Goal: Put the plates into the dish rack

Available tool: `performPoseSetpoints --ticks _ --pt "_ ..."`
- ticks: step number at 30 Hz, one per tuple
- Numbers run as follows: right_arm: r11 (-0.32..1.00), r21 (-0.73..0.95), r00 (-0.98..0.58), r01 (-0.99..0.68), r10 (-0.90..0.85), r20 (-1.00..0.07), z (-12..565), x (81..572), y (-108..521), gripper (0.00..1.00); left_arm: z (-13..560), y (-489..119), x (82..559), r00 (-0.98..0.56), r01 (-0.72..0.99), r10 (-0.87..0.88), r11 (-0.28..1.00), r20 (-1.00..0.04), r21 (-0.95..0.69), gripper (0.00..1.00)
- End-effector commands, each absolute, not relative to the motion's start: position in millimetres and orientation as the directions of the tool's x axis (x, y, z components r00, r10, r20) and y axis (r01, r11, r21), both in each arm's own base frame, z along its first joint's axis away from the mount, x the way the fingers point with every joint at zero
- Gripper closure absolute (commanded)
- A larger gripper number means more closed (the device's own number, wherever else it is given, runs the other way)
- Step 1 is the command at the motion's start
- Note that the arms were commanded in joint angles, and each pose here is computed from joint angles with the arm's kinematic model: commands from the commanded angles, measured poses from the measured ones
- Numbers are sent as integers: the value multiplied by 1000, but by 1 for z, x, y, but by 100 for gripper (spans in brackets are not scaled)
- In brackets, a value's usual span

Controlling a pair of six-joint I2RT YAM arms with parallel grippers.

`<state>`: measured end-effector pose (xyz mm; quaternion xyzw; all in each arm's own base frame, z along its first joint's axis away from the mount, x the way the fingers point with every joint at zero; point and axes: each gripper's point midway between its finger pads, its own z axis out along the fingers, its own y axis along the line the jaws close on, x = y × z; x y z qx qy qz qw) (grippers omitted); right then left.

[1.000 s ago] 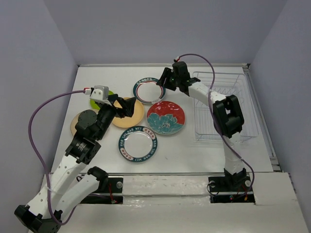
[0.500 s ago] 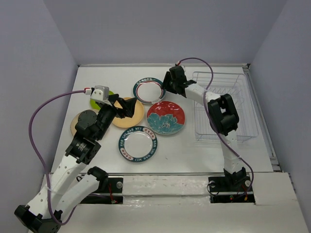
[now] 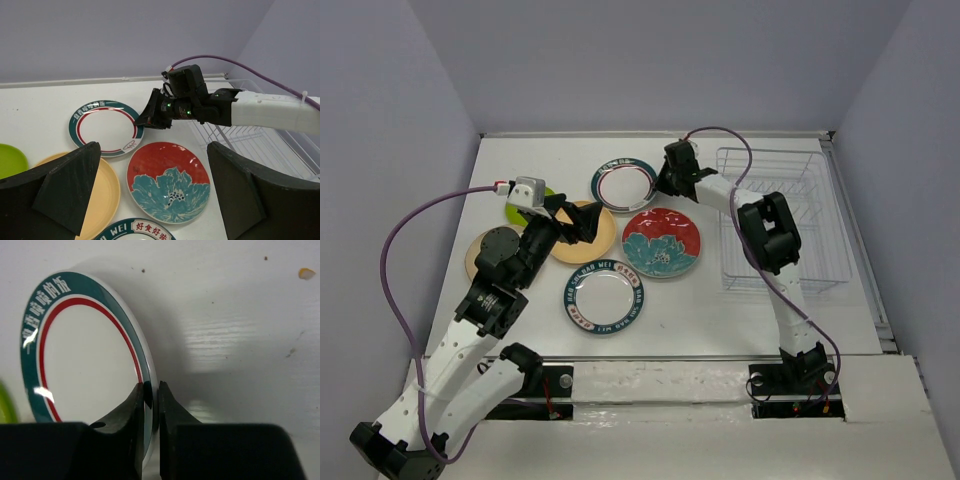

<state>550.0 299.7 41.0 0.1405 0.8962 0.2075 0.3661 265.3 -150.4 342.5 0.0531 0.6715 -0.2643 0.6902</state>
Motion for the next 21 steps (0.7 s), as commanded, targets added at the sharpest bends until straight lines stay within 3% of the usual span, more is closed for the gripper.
performPoseSetpoints --ticks 1,4,13,15,21 --pt "866 485 -617 124 450 -646 67 568 296 93 357 -152 262 8 464 -322 840 -947 -281 1" --pt "871 476 -565 120 454 -689 91 577 291 93 358 -151 262 10 464 -324 839 -946 -282 1" --pt "938 343 -227 43 343 -911 274 597 249 93 360 -153 260 10 472 -328 834 -944 -285 1" --pt "942 324 -144 85 333 -932 317 592 215 93 361 -152 259 17 474 -331 834 -943 -284 1" --pt "941 244 -59 236 264 -963 359 557 115 93 366 -152 254 25 488 -340 825 -940 -285 1"
